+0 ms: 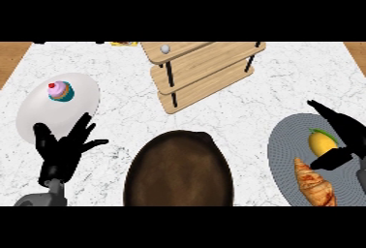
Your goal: Pick the lemon from the placemat and place it in the tiered shelf
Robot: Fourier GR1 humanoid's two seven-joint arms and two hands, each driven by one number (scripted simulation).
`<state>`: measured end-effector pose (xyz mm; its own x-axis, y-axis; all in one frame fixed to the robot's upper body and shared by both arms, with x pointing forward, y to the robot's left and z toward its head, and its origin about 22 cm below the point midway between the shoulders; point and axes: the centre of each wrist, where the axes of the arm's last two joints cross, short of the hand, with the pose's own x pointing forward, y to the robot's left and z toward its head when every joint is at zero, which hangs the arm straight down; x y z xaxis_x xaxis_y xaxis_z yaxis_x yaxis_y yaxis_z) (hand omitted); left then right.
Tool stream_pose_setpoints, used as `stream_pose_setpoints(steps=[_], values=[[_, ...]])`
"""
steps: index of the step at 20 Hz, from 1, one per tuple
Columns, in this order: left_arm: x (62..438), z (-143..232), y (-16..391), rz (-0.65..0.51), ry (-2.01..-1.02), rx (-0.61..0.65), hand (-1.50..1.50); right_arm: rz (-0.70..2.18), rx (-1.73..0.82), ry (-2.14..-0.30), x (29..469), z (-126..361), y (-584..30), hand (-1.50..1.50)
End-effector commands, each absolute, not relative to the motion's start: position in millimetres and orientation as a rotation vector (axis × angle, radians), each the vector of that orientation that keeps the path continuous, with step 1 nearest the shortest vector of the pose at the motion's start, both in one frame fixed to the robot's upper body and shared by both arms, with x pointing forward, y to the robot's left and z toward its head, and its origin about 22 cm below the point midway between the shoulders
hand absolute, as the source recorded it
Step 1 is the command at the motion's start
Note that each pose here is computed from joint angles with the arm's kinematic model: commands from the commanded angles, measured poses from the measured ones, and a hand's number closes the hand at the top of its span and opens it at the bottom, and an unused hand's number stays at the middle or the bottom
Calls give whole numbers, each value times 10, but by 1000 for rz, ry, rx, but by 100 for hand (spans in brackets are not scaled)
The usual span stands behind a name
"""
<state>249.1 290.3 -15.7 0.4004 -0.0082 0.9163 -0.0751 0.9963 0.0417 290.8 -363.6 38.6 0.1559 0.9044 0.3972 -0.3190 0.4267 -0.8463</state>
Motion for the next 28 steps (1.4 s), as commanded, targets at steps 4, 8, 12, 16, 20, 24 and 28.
stream_pose_setpoints(steps=[4, 8, 12, 16, 20, 24, 28], values=[[2635, -169, 2849, 38, -1122, 103, 0, 1262, -576, -941, 2969, 294, -3637, 150], [2516, -42, 2935, 55, -1132, 89, 0, 1237, -531, -1037, 2795, 43, -3725, 150], [2446, -306, 2864, 37, -1116, 94, 0, 1208, -506, -1134, 2767, 74, -3336, 150], [2435, -248, 3013, 44, -1108, 99, 0, 1399, -355, -1222, 2860, 273, -2434, 150], [2541, -297, 2760, 11, -1112, 58, 0, 1564, -172, -1314, 2833, 378, -1288, 150], [2355, -372, 2885, 47, -1119, 96, 0, 1431, -127, -1481, 2485, 774, -1031, 150], [2365, -352, 3038, 72, -1107, 113, 0, 1344, -156, -1676, 2316, 1378, -1080, 150]])
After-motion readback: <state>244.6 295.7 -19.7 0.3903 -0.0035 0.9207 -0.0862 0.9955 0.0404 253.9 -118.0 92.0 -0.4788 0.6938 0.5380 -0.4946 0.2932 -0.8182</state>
